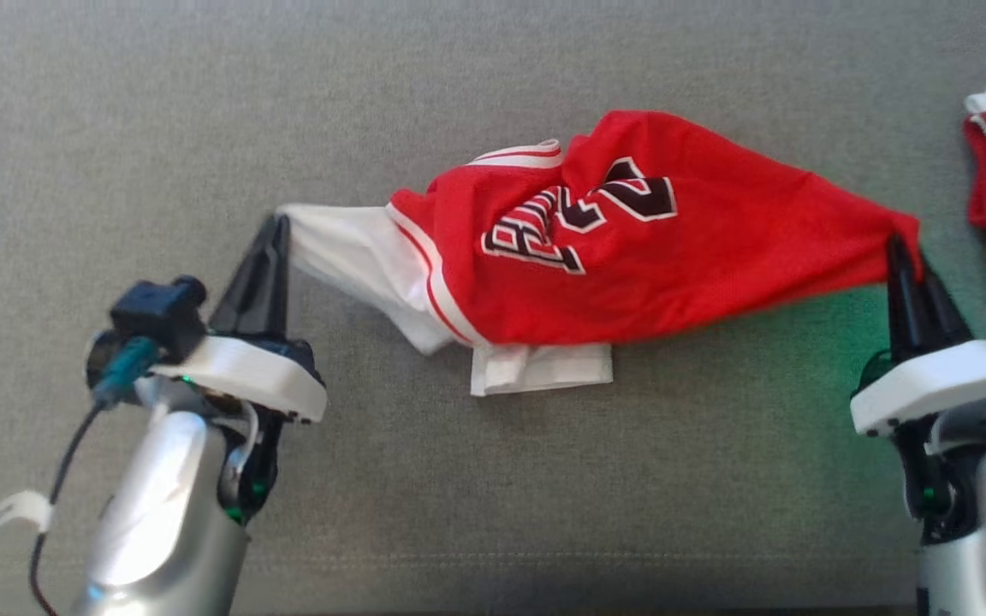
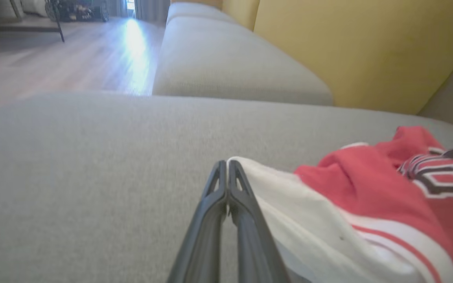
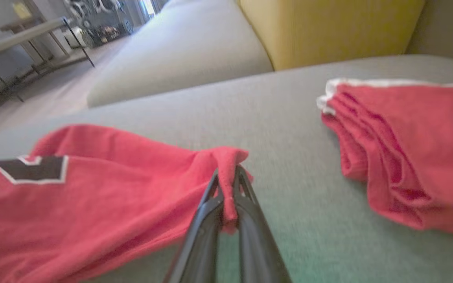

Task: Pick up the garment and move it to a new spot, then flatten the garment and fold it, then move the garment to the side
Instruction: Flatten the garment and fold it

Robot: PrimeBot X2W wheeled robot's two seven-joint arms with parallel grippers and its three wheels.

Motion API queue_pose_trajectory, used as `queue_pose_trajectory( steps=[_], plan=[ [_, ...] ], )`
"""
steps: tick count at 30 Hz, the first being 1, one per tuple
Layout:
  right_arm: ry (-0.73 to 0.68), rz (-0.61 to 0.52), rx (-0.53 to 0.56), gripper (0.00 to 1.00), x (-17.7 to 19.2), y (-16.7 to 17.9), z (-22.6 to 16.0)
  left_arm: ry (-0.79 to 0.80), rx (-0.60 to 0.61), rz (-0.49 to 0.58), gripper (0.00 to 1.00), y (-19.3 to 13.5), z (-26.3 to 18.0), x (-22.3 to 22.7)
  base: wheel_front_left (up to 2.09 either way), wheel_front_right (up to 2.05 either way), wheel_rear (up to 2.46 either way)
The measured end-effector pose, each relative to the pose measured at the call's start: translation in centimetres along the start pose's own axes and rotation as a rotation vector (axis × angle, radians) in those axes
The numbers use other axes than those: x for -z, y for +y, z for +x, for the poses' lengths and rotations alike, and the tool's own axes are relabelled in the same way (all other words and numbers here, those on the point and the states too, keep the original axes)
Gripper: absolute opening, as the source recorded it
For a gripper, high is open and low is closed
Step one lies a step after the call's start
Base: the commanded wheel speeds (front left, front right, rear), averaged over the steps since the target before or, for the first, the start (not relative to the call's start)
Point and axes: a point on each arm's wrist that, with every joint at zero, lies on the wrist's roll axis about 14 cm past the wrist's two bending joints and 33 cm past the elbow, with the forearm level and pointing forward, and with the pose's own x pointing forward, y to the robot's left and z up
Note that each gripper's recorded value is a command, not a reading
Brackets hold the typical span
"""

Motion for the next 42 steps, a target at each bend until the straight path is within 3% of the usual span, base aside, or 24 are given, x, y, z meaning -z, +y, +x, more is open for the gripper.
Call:
queue_pose_trajectory(
  steps=[10, 16, 23, 27, 33, 42],
  plan=[
    [-0.382, -0.008, -0.065, 0.00, -11.9, 2.2, -3.2, -0.369, 0.010, 0.019, 0.00, -0.9, -1.6, -12.4, 0.00, 0.00, 0.00],
    [-0.630, -0.048, -0.115, 0.00, -20.3, 3.9, -7.0, -0.617, 0.021, 0.016, 0.00, -1.6, -3.9, -21.1, 0.00, 0.00, 0.00],
    [-0.795, -0.108, -0.117, 0.00, -25.9, 4.1, -11.3, -0.883, 0.087, 0.091, 0.00, -4.0, -7.7, -30.9, 0.00, 0.00, 0.00],
    [-0.768, -0.084, -0.125, 0.00, -25.7, 3.9, -11.0, -0.885, 0.106, 0.094, 0.00, -4.6, -7.5, -31.7, 0.00, 0.00, 0.00],
    [-0.704, -0.003, -0.128, 0.00, -25.5, 2.9, -7.0, -0.786, 0.121, 0.057, 0.00, -4.2, -2.6, -30.6, 0.00, 0.00, 0.00],
    [-0.801, 0.008, -0.262, 0.00, -33.3, 7.1, -1.0, -0.772, 0.115, 0.086, 0.00, -3.9, 6.2, -35.1, 0.00, 0.00, 0.00]
  ],
)
